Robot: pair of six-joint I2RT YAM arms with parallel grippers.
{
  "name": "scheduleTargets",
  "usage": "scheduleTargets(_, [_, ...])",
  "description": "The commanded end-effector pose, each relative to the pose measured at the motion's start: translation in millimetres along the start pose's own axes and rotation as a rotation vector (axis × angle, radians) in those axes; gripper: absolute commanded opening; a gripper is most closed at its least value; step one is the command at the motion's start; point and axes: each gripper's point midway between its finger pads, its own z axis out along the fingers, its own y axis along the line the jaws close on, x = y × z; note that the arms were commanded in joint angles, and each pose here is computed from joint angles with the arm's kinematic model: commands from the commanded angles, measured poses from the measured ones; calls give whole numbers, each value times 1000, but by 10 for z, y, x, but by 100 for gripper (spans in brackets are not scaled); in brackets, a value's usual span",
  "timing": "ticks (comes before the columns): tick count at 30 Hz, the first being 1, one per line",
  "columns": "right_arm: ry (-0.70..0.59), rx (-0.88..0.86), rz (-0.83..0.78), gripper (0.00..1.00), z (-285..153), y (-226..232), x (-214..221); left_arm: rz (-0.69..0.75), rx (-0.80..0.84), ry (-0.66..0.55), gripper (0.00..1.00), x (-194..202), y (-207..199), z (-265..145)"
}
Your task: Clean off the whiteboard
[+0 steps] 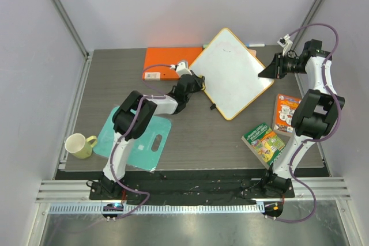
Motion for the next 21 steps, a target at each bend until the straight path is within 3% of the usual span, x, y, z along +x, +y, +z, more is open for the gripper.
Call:
scheduleTargets(1, [43,-2,-129,1,96,90,26,-11,-143,-12,0,-222,295,-96])
scheduleTargets(6, [45,0,-131,1,88,103,34,-26,-155,37,0,-53,358,-19])
scheduleTargets(10, [50,4,-132,1,89,103,43,-19,-75,47,0,-72,140,134])
scheduleTargets(14, [44,-5,-127,1,99,95,40,-18,107,73,0,-98,-352,251])
scheduleTargets(21, [54,12,-147,1,75,95,29,59,218,24,0,-413,-923,531])
